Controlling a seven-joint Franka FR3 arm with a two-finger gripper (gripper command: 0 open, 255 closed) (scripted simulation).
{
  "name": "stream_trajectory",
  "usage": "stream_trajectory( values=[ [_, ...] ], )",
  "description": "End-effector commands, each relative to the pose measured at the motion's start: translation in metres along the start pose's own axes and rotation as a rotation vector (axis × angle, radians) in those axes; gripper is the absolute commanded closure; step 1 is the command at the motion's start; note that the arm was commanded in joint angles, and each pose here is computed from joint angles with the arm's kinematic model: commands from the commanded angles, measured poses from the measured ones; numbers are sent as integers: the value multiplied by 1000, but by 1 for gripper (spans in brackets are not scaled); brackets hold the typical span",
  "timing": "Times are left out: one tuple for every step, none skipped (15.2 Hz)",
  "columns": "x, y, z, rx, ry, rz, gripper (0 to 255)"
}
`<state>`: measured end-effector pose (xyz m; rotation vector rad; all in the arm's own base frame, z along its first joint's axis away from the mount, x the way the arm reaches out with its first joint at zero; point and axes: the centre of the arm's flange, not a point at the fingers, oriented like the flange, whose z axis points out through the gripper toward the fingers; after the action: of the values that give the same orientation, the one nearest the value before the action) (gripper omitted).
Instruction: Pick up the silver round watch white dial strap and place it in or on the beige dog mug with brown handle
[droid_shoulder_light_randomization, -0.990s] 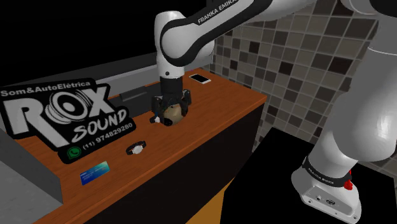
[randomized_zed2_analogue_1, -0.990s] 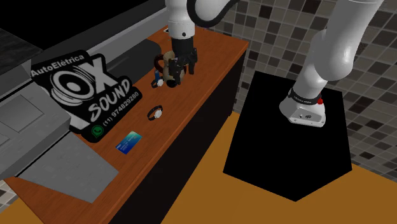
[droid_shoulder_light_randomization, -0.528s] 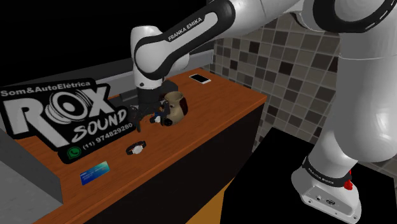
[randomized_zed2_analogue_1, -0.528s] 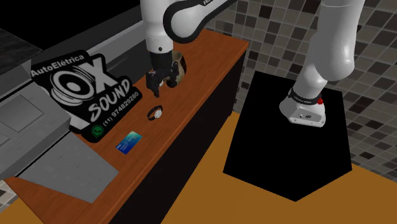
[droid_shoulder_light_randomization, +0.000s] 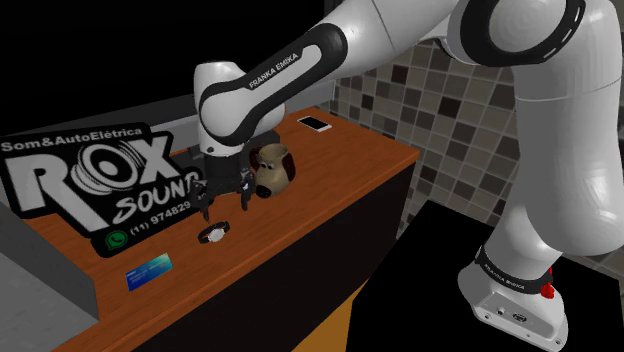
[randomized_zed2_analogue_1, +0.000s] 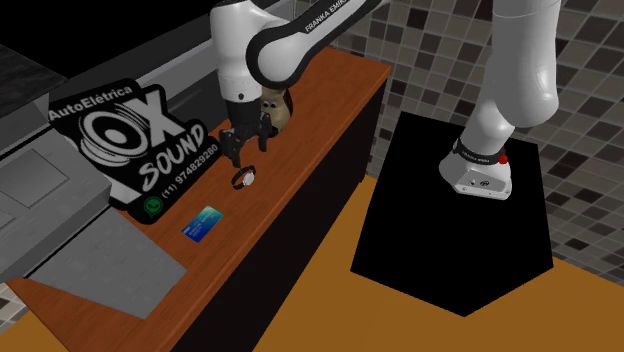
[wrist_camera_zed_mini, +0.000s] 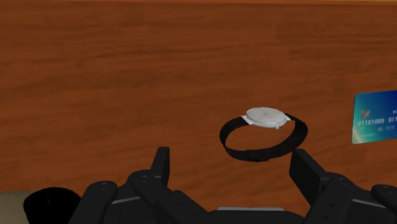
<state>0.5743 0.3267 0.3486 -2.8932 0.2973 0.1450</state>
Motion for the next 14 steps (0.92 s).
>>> stream_trajectory(
  values=[
    [1,-1,14,0,0,0,0],
    [1,-1,14,0,0,0,0],
    [1,-1,14,0,0,0,0],
    [1,-1,14,0,0,0,0],
    [1,-1,14,0,0,0,0],
    [1,-1,14,0,0,0,0],
    [1,-1,14,0,0,0,0],
    [1,-1,14,0,0,0,0],
    [1,-1,14,0,0,0,0],
    [1,-1,14,0,0,0,255],
    [1,-1,14,0,0,0,255],
    [1,-1,14,0,0,0,255],
    [1,-1,14,0,0,0,255],
    [1,-1,14,0,0,0,255]
  ],
)
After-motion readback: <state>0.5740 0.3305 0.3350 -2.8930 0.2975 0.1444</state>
